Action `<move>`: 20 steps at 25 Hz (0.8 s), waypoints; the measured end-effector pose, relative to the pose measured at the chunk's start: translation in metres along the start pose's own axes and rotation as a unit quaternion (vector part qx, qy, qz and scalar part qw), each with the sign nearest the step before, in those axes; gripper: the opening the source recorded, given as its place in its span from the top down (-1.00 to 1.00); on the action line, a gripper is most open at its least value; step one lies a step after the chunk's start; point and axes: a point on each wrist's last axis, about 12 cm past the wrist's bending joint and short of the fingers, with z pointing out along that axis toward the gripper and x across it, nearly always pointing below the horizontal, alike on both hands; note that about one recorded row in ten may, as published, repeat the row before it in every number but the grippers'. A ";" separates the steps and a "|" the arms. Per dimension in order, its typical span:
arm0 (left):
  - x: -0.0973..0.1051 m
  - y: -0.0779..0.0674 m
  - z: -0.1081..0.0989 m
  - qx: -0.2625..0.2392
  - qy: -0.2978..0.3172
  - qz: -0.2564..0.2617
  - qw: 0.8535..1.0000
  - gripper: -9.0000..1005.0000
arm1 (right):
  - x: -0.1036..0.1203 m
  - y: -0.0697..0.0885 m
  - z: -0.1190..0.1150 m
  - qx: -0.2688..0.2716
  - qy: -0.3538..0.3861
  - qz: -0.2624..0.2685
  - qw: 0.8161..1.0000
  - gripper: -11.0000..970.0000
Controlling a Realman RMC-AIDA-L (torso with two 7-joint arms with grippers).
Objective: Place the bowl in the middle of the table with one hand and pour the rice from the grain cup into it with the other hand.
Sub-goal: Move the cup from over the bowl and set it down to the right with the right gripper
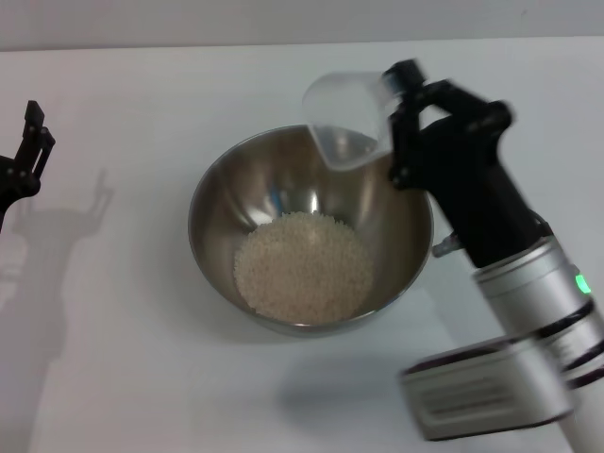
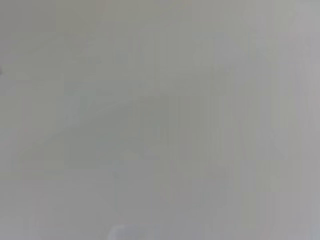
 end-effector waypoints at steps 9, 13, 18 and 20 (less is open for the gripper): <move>0.000 0.000 0.000 0.000 0.000 0.000 1.000 -0.65 | 0.048 -0.032 -0.024 0.090 0.012 0.385 0.918 0.95; 0.000 0.001 -0.001 -0.001 0.001 0.001 1.000 -0.65 | 0.079 -0.049 -0.044 0.116 0.025 0.472 0.873 0.95; 0.001 0.001 -0.001 -0.001 0.002 0.002 1.000 -0.65 | 0.104 -0.060 -0.068 0.144 0.080 0.458 0.874 0.95; 0.001 0.002 -0.001 -0.001 0.003 0.003 1.000 -0.65 | 0.115 -0.061 -0.075 0.149 0.113 0.446 0.875 0.95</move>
